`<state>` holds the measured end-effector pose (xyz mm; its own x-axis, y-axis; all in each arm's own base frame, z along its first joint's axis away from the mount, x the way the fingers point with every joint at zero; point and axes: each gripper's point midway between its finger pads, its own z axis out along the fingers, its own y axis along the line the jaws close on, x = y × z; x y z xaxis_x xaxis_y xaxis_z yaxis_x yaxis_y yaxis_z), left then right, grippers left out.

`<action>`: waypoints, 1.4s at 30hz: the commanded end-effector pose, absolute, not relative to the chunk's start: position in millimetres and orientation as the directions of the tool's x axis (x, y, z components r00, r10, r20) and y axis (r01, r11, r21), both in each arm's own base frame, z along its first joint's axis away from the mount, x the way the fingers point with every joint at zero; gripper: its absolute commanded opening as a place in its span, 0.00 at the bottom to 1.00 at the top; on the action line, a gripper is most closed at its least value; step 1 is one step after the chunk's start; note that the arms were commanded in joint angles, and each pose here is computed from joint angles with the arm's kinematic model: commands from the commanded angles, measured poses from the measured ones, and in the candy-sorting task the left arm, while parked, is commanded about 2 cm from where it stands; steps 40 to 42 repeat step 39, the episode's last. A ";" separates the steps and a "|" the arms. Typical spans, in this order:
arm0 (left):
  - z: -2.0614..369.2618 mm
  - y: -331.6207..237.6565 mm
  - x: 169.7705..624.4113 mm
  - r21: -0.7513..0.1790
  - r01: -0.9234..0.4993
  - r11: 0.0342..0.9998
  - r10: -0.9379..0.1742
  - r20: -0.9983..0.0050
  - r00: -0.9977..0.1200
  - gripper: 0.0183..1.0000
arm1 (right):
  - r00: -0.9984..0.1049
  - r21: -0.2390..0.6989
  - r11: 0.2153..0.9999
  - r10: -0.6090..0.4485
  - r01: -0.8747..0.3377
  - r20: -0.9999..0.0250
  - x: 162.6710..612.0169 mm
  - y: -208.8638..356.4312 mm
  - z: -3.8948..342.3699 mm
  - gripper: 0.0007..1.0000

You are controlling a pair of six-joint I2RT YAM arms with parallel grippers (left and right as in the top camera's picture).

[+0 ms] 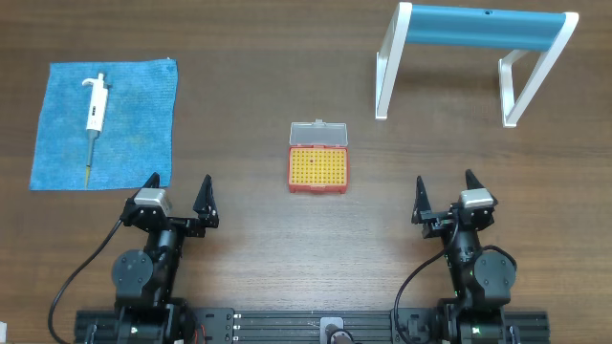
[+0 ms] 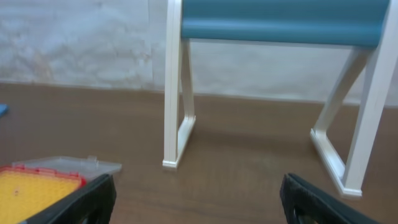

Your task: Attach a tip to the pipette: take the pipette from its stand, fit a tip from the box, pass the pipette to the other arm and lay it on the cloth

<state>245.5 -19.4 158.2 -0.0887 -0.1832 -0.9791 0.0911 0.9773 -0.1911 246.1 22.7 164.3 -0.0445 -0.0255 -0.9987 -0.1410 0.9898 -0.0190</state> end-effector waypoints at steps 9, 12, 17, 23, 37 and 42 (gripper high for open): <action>157.8 -20.8 245.0 -0.180 0.102 0.978 -0.172 -0.981 -0.089 0.99 | -0.061 -0.115 0.992 -0.117 -0.044 -0.991 246.1 4.6 158.3 0.86; 157.8 -20.8 245.0 -0.180 0.102 0.978 -0.172 -0.981 -0.089 0.99 | -0.061 -0.115 0.992 -0.117 -0.044 -0.991 246.1 4.6 158.3 0.86; 157.8 -20.8 245.0 -0.180 0.102 0.978 -0.172 -0.981 -0.089 0.99 | -0.061 -0.115 0.992 -0.117 -0.044 -0.991 246.1 4.6 158.3 0.86; 157.8 -20.8 245.0 -0.180 0.102 0.978 -0.172 -0.981 -0.089 0.99 | -0.062 -0.115 0.992 -0.117 -0.044 -0.991 246.1 4.6 158.2 0.86; 157.8 -20.8 245.0 -0.180 0.102 0.978 -0.172 -0.981 -0.089 0.99 | -0.061 -0.115 0.992 -0.117 -0.044 -0.991 246.1 4.6 158.3 0.86; 157.8 -20.8 245.0 -0.180 0.102 0.978 -0.172 -0.981 -0.089 0.99 | -0.061 -0.115 0.992 -0.117 -0.044 -0.991 246.1 4.6 158.3 0.86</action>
